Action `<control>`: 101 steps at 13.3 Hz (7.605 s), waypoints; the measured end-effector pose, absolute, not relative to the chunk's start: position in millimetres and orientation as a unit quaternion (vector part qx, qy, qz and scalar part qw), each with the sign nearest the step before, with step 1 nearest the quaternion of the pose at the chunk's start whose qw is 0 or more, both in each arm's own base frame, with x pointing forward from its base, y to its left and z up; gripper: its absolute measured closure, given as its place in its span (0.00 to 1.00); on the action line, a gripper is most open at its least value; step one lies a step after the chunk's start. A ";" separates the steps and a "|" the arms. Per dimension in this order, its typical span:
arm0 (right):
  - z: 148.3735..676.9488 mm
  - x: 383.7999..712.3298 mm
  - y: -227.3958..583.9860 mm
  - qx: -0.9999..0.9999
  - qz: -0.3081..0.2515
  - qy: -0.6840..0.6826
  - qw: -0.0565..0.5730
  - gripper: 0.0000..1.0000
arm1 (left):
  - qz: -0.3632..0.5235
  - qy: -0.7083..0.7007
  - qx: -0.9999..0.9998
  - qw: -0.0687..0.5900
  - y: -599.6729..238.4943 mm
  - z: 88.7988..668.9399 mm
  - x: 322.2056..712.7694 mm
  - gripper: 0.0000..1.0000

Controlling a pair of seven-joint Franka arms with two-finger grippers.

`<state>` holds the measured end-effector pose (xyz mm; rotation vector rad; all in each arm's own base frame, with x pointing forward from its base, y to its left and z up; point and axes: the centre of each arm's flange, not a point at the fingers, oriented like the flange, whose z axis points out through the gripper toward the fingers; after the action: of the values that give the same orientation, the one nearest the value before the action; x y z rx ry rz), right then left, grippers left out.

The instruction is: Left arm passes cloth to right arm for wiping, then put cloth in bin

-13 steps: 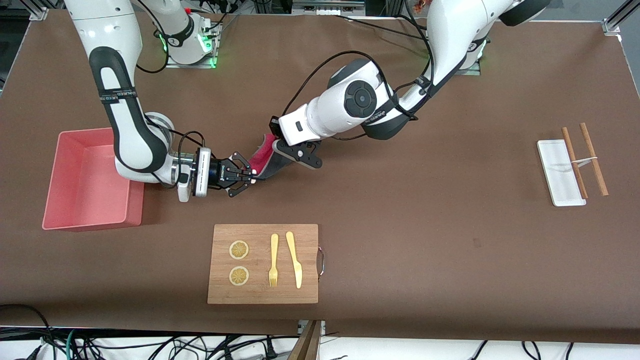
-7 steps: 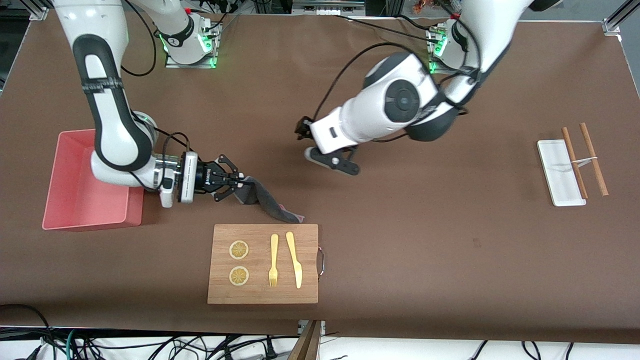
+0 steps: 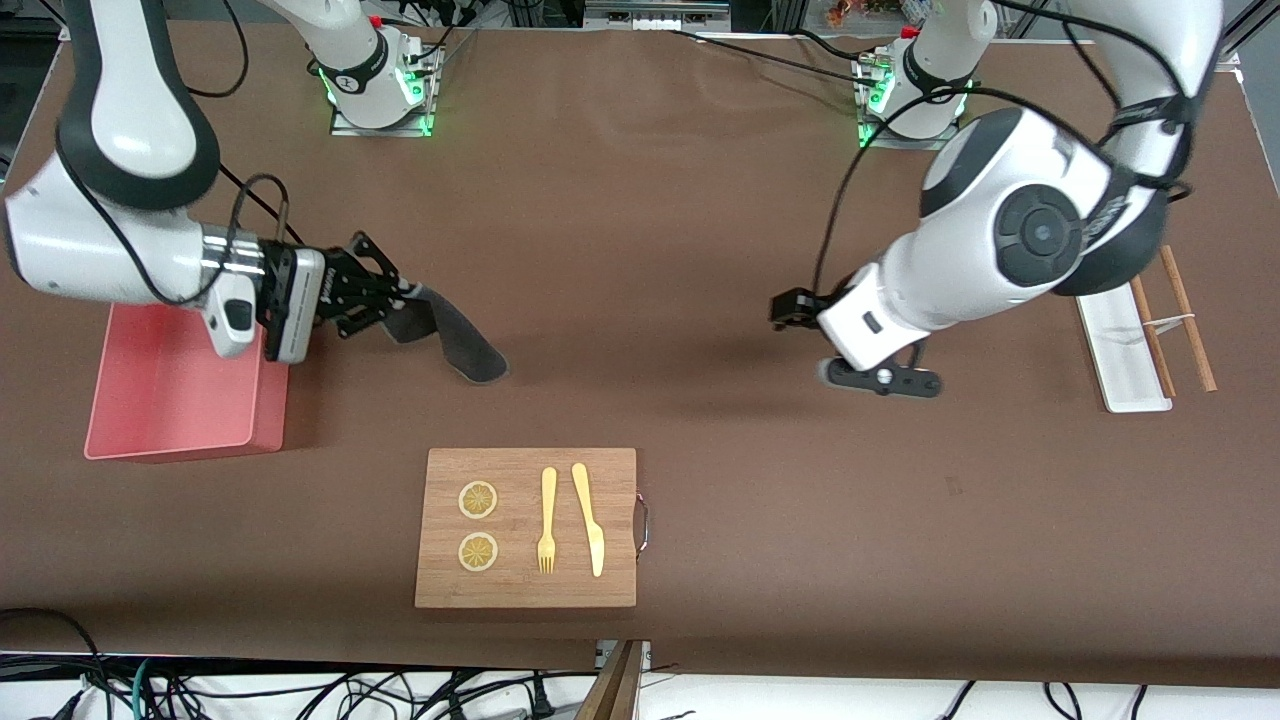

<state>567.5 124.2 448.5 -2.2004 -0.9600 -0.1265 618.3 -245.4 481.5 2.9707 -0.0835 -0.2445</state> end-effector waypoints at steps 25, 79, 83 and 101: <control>195.6 562.4 228.3 -0.989 0.099 0.107 0.031 0.98 | -0.038 -0.020 0.999 -0.018 -35.7 596.7 544.3 0.00; 509.9 516.8 -169.2 -0.997 0.053 -0.021 -0.051 0.98 | -0.040 -0.022 0.999 -0.018 -36.8 596.5 543.4 0.00; 428.5 550.0 -175.6 -0.996 0.068 -0.024 -0.055 0.98 | -0.040 -0.022 0.999 -0.018 -36.8 596.5 543.4 0.00; 515.9 557.7 -33.4 -0.998 0.027 0.052 -0.002 0.00 | -0.040 -0.022 0.999 -0.018 -36.8 596.5 543.4 0.00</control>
<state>557.7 -33.4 515.9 -3.1399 0.1631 0.0848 543.4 -36.8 596.5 3.1745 -0.0708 -0.1284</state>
